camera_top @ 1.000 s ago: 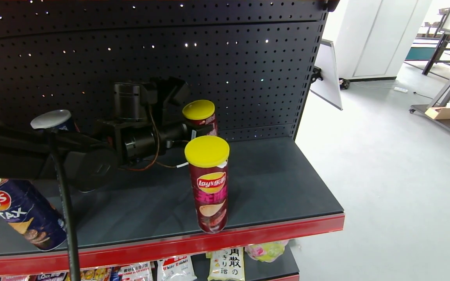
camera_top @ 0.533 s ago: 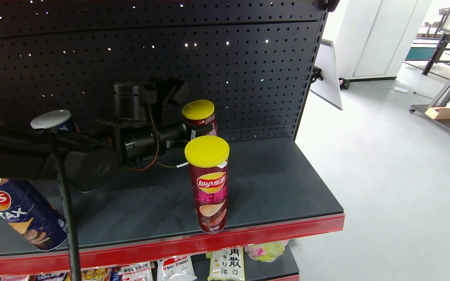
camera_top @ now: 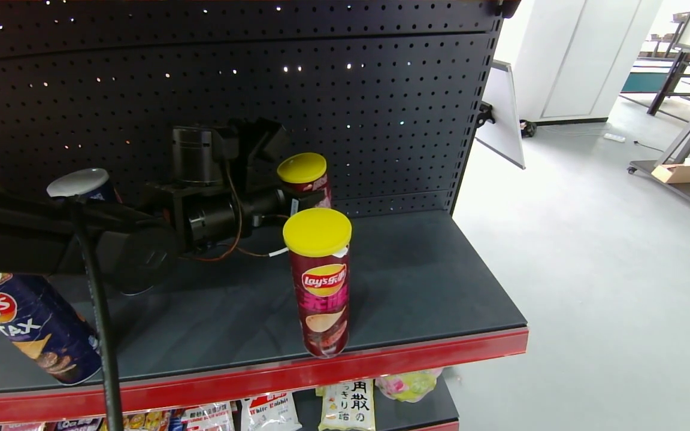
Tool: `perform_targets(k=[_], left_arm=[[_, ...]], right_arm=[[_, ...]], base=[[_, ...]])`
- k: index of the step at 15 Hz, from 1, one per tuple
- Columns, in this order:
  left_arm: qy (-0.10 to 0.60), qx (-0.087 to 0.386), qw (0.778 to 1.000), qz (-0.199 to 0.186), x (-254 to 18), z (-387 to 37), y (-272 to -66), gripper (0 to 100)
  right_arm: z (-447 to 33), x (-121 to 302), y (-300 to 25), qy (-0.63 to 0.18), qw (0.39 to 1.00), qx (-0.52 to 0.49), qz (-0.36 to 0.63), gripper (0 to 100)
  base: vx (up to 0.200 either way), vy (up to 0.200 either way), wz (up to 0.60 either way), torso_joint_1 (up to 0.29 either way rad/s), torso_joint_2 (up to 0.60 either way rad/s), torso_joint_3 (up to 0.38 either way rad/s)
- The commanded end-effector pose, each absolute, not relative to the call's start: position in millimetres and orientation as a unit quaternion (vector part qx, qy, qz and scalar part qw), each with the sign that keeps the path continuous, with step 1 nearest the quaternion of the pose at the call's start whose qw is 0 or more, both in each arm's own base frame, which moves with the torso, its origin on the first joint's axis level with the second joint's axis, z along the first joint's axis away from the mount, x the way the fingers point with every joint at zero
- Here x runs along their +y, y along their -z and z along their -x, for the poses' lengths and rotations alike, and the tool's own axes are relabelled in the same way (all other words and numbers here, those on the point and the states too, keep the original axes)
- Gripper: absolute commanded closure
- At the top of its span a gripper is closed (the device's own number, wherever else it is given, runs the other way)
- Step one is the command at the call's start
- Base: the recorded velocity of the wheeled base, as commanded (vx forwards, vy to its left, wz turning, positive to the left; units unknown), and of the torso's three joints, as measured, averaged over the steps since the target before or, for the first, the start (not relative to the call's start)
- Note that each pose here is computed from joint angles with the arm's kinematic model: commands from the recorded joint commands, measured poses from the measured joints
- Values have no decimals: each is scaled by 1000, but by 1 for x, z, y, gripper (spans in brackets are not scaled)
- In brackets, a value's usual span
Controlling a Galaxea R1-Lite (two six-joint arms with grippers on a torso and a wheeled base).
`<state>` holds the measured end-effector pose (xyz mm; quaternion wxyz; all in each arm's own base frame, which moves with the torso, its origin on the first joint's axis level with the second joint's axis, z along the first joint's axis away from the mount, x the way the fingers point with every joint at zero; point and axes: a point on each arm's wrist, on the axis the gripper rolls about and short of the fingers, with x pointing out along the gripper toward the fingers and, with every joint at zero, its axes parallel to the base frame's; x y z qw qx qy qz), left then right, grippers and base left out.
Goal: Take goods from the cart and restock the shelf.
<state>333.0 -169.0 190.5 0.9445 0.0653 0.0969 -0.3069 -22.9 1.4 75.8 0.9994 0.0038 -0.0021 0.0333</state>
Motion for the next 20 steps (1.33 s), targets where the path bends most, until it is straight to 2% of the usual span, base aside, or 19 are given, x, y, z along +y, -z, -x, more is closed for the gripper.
perform_targets(k=[1, 10, 20], left_arm=[[308, 95, 945, -65, -169, -333, -192, 100], [308, 87, 945, -65, -168, -330, -197, 100], [311, 92, 944, -66, -168, -330, -194, 100]], right_arm=[[23, 1, -76, -34, 999, -1, -4, 0], [23, 1, -76, -34, 999, -1, -4, 0], [23, 1, -76, -34, 999, -1, -4, 0]], base=[[0, 0, 0, 0, 0, 0], [0, 0, 0, 0, 0, 0], [0, 0, 0, 0, 0, 0]])
